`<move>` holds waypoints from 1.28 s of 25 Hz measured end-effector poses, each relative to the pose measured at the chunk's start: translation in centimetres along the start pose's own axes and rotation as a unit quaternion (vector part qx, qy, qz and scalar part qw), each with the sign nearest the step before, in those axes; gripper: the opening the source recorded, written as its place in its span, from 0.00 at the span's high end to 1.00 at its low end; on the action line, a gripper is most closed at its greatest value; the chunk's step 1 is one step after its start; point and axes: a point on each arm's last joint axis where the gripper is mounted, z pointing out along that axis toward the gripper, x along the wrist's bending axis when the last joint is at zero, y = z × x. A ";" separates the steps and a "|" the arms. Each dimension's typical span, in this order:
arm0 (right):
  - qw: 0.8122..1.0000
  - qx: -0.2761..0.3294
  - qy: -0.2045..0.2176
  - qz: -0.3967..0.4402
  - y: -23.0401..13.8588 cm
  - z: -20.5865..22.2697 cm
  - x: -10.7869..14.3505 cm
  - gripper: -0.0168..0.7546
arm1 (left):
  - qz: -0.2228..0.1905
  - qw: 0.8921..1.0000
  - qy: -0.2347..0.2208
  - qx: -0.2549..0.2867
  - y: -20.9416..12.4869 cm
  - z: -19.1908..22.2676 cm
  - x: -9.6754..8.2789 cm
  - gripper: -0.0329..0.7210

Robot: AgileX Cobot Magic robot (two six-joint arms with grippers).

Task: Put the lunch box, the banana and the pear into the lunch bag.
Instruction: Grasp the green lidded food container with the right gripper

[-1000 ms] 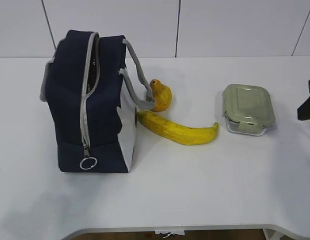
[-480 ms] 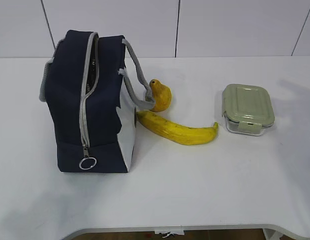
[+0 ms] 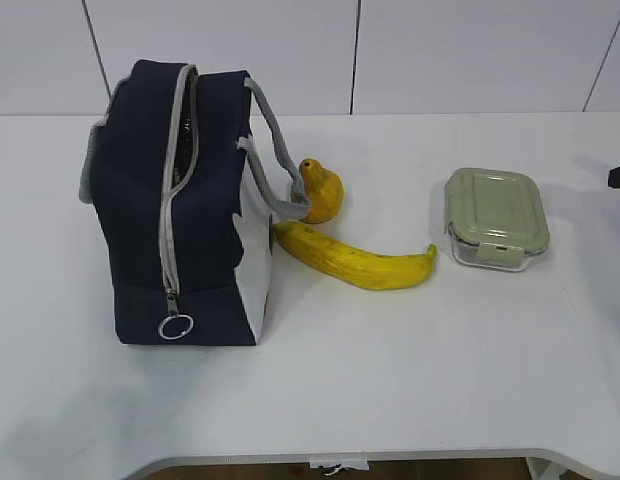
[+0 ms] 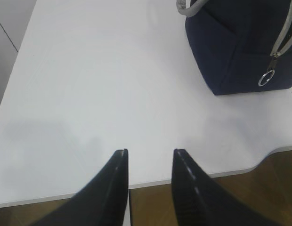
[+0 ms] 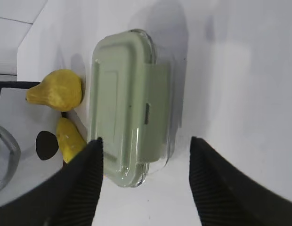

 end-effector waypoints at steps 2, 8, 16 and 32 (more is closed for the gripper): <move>1.000 -0.002 0.003 0.005 0.3 0.3 -0.5 0.39 | 0.000 1.000 0.000 0.000 0.0 0.0 0.0 0.64; 1.000 -0.006 0.009 0.009 0.4 0.5 -0.6 0.39 | 0.000 1.000 0.000 0.000 0.0 0.0 0.0 0.64; 0.999 0.032 0.027 0.033 -0.3 4.1 -1.8 0.22 | 0.000 1.000 0.000 0.000 0.0 0.0 0.0 0.64; 0.997 0.038 0.061 0.012 -0.4 7.7 -1.7 0.17 | 0.000 1.000 -0.001 0.000 0.0 0.0 0.0 0.64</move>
